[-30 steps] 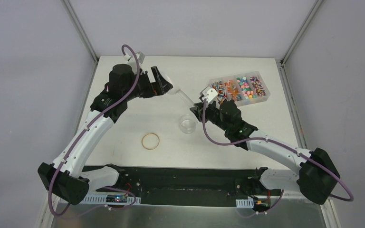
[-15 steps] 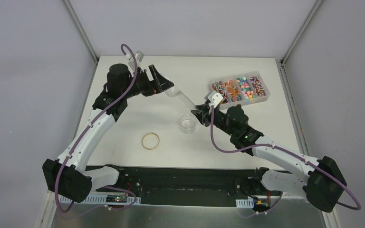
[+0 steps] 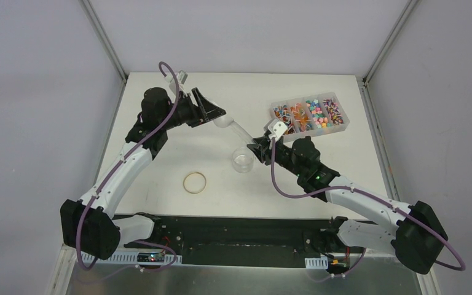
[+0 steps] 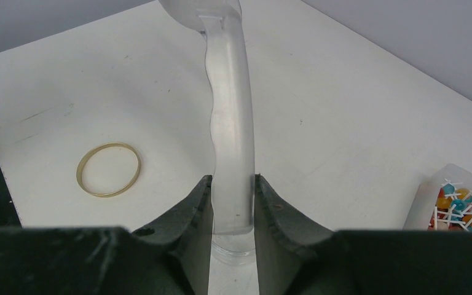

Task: Pack the candies
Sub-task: Pick up the spatula from the center of the board.

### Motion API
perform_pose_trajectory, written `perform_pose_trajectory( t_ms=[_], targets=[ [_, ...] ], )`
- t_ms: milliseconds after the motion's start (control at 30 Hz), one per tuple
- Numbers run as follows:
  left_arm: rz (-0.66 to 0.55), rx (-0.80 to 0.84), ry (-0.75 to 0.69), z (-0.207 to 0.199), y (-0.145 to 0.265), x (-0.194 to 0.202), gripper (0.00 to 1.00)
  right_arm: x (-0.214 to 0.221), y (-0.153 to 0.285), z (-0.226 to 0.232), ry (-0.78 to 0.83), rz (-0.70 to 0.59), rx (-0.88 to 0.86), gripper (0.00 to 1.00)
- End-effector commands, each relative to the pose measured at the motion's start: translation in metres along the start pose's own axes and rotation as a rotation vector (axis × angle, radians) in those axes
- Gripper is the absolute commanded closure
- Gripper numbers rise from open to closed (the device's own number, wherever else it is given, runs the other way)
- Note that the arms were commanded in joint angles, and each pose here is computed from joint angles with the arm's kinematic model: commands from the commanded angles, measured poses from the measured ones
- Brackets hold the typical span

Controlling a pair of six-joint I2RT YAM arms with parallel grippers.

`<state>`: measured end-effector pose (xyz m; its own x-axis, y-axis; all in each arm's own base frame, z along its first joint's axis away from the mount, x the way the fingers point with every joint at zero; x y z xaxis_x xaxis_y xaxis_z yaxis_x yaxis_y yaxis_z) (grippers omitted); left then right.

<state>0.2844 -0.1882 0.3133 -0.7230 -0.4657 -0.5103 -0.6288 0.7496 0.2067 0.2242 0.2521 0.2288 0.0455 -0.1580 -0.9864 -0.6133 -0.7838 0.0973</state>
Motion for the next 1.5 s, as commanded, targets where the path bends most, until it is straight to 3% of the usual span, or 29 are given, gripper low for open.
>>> perform_pose_trajectory(
  t_ms=[0, 267, 467, 633, 700, 800, 1100, 1267, 1467],
  targets=[
    [-0.036, 0.064, -0.006, -0.001, -0.002, -0.008, 0.47, -0.023, -0.003, 0.002, 0.016, -0.107, -0.021, 0.86],
    [-0.026, 0.085, -0.008, 0.004, 0.003, -0.008, 0.63, -0.019, -0.002, 0.007, -0.009, -0.093, -0.051, 0.79],
    [-0.032, 0.096, -0.035, 0.006, 0.007, -0.007, 0.67, -0.020, -0.001, 0.008, -0.054, -0.090, -0.050, 0.67],
    [-0.036, 0.118, -0.070, 0.005, 0.010, -0.007, 0.70, -0.034, 0.003, 0.012, -0.176, -0.093, -0.056, 0.39],
    [-0.040, 0.140, -0.082, 0.003, 0.012, -0.006, 0.71, -0.038, 0.007, 0.012, -0.224, -0.100, -0.060, 0.21],
    [-0.048, 0.189, -0.097, -0.004, 0.016, -0.005, 0.71, -0.043, 0.013, 0.009, -0.346, -0.131, -0.066, 0.10],
    [-0.113, 0.393, -0.109, -0.032, 0.037, 0.002, 0.71, -0.070, 0.013, -0.005, -0.762, -0.197, -0.152, 0.10],
    [-0.238, 0.480, -0.061, -0.041, 0.056, 0.005, 0.72, -0.094, 0.011, -0.001, -0.822, -0.331, -0.254, 0.12],
    [-0.399, 0.514, 0.027, -0.040, 0.072, 0.001, 0.72, -0.106, -0.005, 0.002, -0.824, -0.376, -0.274, 0.13]
  ],
)
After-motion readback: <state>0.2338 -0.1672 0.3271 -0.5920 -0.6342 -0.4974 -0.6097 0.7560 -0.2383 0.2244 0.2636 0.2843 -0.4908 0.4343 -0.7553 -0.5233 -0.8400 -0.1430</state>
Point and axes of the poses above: each gripper's point midway between its finger pads, its own y axis back along the fingers, its own z axis along the line the jaws close on, x = y × z, the point moved 5 cm from there along y, back along the fingers, and after that the axes turned 5 degrees about y, right-handed, at the moved point
